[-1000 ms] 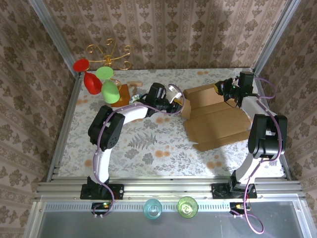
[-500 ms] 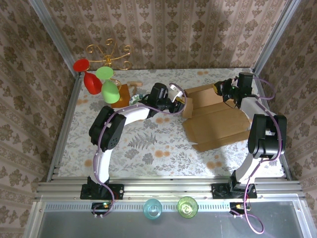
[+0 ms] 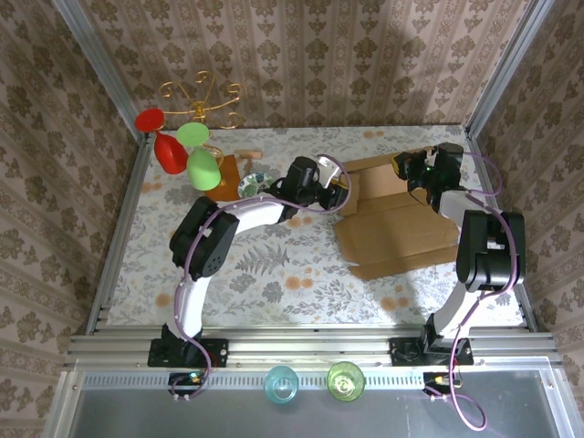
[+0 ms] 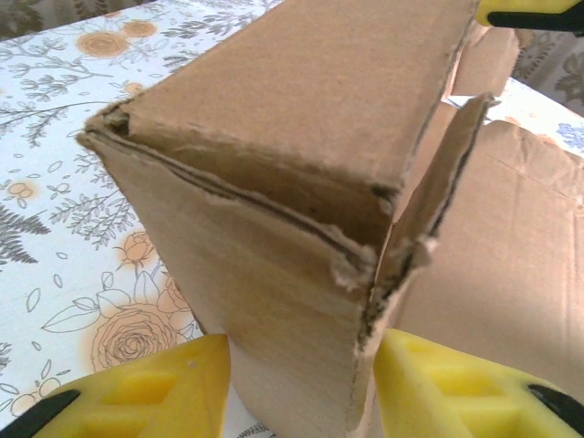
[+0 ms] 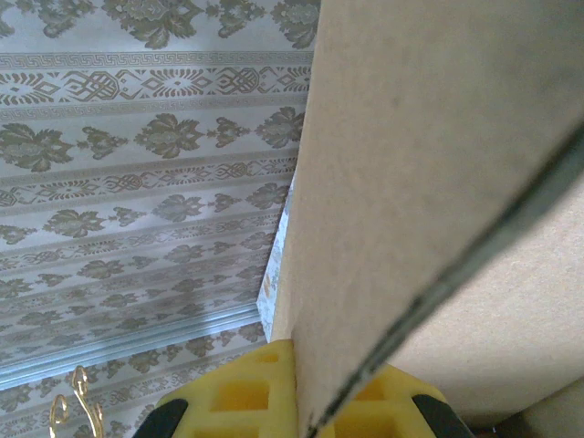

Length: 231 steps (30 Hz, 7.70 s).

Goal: Fold the paper box

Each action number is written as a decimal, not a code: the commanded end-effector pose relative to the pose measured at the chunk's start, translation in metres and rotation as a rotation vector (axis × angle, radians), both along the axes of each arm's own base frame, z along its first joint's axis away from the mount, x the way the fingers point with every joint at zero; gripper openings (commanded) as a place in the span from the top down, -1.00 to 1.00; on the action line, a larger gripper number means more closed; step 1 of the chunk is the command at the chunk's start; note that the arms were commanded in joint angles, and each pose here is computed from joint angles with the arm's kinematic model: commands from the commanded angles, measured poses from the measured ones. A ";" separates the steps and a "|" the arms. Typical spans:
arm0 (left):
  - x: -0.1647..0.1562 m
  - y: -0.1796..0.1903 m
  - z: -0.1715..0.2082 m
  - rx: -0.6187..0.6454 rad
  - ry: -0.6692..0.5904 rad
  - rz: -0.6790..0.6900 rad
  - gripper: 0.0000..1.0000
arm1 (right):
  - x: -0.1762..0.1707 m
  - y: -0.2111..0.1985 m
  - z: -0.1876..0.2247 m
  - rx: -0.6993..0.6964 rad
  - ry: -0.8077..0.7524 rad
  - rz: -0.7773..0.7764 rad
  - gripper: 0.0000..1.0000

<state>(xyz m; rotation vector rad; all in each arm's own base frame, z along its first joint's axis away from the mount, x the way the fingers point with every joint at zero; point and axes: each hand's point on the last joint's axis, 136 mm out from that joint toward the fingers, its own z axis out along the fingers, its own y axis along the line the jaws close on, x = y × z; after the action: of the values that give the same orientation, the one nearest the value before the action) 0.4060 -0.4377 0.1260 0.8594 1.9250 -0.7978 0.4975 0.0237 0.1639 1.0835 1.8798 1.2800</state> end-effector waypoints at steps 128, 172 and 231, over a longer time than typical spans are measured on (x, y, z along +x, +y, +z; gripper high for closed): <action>0.034 0.109 -0.011 0.504 -0.307 0.493 1.00 | 0.005 -0.060 0.011 -0.180 0.167 -0.069 0.27; 0.031 0.108 -0.017 0.514 -0.277 0.490 1.00 | -0.076 -0.055 -0.004 -0.463 0.224 0.099 -0.20; 0.041 0.099 -0.011 0.503 -0.296 0.466 1.00 | -0.063 -0.055 -0.132 -0.435 0.472 0.146 -0.03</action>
<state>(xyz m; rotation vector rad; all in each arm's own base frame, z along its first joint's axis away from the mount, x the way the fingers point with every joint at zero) 0.4440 -0.3381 0.1290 0.6394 1.9456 0.0493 0.4299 -0.0257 0.0349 1.1130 2.4553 0.6933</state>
